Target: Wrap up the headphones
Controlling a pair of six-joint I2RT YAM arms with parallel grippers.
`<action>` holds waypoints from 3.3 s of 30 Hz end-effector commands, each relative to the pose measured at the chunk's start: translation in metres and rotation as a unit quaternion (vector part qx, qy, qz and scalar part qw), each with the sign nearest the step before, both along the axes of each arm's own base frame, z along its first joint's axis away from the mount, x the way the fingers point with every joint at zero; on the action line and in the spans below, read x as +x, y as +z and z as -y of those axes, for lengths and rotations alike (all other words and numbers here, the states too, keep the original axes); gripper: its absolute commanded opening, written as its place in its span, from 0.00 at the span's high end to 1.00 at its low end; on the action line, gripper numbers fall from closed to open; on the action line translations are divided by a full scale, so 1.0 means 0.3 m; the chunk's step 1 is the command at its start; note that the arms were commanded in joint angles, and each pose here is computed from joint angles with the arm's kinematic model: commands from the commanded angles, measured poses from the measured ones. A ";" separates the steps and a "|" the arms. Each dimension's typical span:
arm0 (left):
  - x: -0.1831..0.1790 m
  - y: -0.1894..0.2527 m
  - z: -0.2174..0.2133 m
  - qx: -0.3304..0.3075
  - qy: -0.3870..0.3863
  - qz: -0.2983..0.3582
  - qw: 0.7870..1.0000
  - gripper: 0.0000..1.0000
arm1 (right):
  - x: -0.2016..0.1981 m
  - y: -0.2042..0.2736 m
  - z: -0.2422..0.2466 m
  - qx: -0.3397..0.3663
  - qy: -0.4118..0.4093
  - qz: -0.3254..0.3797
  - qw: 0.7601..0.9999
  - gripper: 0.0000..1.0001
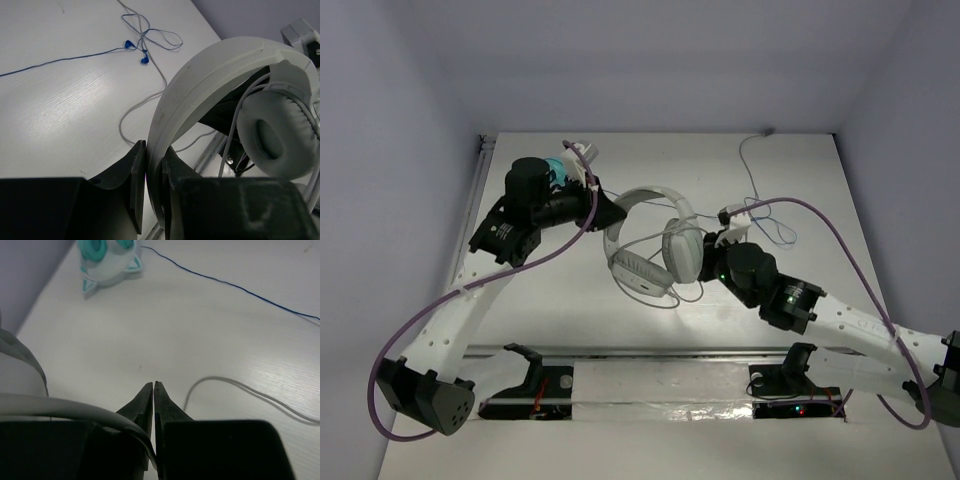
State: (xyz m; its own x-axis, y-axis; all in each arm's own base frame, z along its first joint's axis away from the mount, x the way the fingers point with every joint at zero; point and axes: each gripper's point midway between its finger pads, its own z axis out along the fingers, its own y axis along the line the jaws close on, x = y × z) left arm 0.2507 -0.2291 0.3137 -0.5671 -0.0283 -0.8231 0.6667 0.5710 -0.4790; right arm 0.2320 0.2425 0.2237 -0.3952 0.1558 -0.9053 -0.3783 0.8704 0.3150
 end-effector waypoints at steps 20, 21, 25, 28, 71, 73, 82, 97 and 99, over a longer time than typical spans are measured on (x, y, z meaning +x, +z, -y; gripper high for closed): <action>-0.100 0.419 0.070 -0.177 -0.086 0.035 0.980 1.00 | 0.023 0.090 -0.081 0.162 0.090 0.076 0.980 0.48; -0.107 0.443 0.069 -0.183 -0.087 0.037 0.979 1.00 | 0.034 0.071 -0.090 0.158 0.088 0.072 0.981 0.48; -0.131 0.509 0.072 -0.211 -0.097 0.030 0.972 1.00 | 0.064 0.022 -0.108 0.152 0.082 0.061 0.983 0.44; -0.131 0.566 0.060 -0.241 -0.096 0.021 0.965 1.00 | 0.086 -0.022 -0.120 0.147 0.073 0.052 0.985 0.44; 0.294 0.730 -0.190 -0.399 0.250 0.051 0.881 1.00 | -0.148 -0.336 -0.377 0.060 0.160 -0.100 0.980 1.00; 0.338 0.704 -0.223 -0.404 0.287 0.050 0.867 1.00 | -0.181 -0.348 -0.384 0.039 0.160 -0.110 0.980 1.00; 0.505 0.461 -0.336 -0.326 0.440 0.061 0.834 1.00 | -0.315 -0.300 -0.396 -0.081 0.164 -0.097 0.978 1.00; 0.594 0.121 -0.326 -0.023 0.571 0.121 0.811 1.00 | -0.450 0.093 -0.353 -0.145 0.212 -0.034 0.966 1.00; 0.589 0.044 -0.269 0.046 0.555 0.125 0.821 1.00 | -0.439 0.199 -0.328 -0.132 0.211 -0.014 0.968 1.00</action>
